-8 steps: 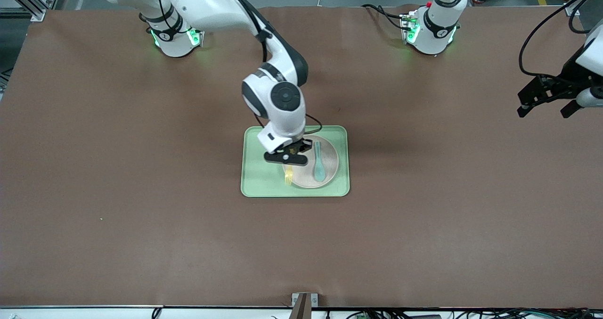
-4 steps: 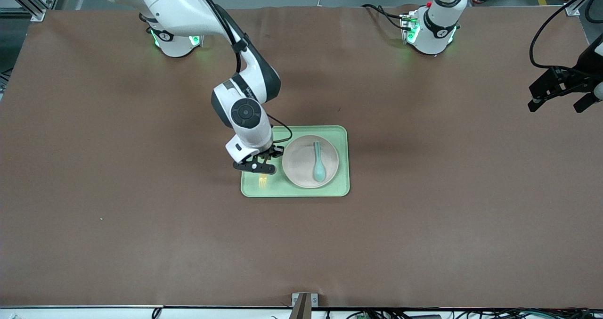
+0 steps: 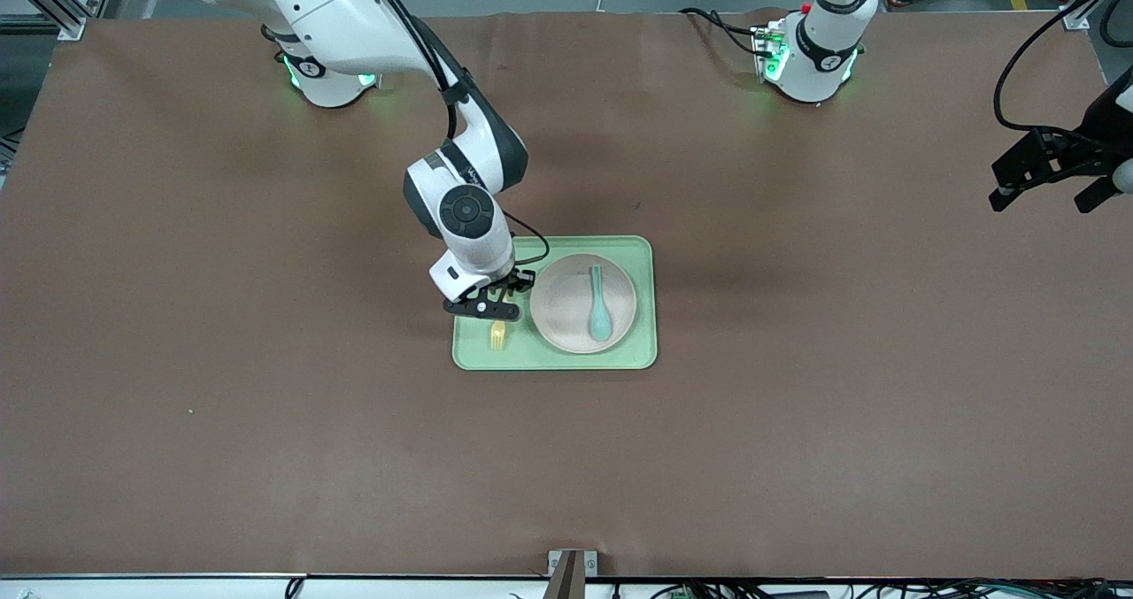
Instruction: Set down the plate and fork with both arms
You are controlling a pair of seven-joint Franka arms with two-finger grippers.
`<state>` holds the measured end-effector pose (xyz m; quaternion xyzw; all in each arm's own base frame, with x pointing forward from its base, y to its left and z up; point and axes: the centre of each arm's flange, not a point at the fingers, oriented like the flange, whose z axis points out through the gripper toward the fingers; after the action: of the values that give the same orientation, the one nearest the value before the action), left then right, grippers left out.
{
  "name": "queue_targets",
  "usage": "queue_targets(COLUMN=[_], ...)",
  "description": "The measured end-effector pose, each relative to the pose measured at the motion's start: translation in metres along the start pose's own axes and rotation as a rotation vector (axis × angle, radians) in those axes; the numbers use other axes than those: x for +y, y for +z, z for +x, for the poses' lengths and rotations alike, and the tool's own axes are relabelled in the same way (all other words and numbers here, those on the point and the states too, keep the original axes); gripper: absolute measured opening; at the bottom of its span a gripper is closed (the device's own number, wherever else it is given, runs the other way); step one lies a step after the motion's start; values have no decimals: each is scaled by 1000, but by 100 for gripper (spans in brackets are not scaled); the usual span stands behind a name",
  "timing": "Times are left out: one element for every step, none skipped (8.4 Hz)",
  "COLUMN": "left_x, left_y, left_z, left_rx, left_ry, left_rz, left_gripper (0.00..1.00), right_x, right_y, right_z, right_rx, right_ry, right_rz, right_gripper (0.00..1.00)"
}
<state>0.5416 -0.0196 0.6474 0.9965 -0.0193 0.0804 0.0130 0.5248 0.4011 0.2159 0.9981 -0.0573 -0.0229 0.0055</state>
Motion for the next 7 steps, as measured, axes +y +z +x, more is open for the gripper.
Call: queue_targets(left_x=[0, -1, 0, 1, 1, 1, 2], left_y=[0, 0, 0, 0, -1, -2, -2], left_z=[-2, -4, -6, -6, -6, -6, -6], left_rx=[-18, -36, -49, -52, -51, -49, -49], left_ry=[-4, -6, -6, -5, -5, -5, -3], left_rz=[-8, -9, -9, -9, -9, -9, -9], left_gripper=[100, 100, 100, 100, 100, 100, 100], right_x=[1, 2, 7, 25, 60, 113, 173], right_y=[1, -7, -44, -106, -175, -236, -284], right_z=[-2, -2, 3, 11, 20, 30, 36], right_rx=[-14, -32, -42, -38, -28, -24, -27], right_ry=[-1, 1, 12, 38, 66, 75, 65], right_rz=[-12, -26, -28, -14, 12, 34, 48], right_gripper=[63, 79, 92, 92, 93, 93, 93])
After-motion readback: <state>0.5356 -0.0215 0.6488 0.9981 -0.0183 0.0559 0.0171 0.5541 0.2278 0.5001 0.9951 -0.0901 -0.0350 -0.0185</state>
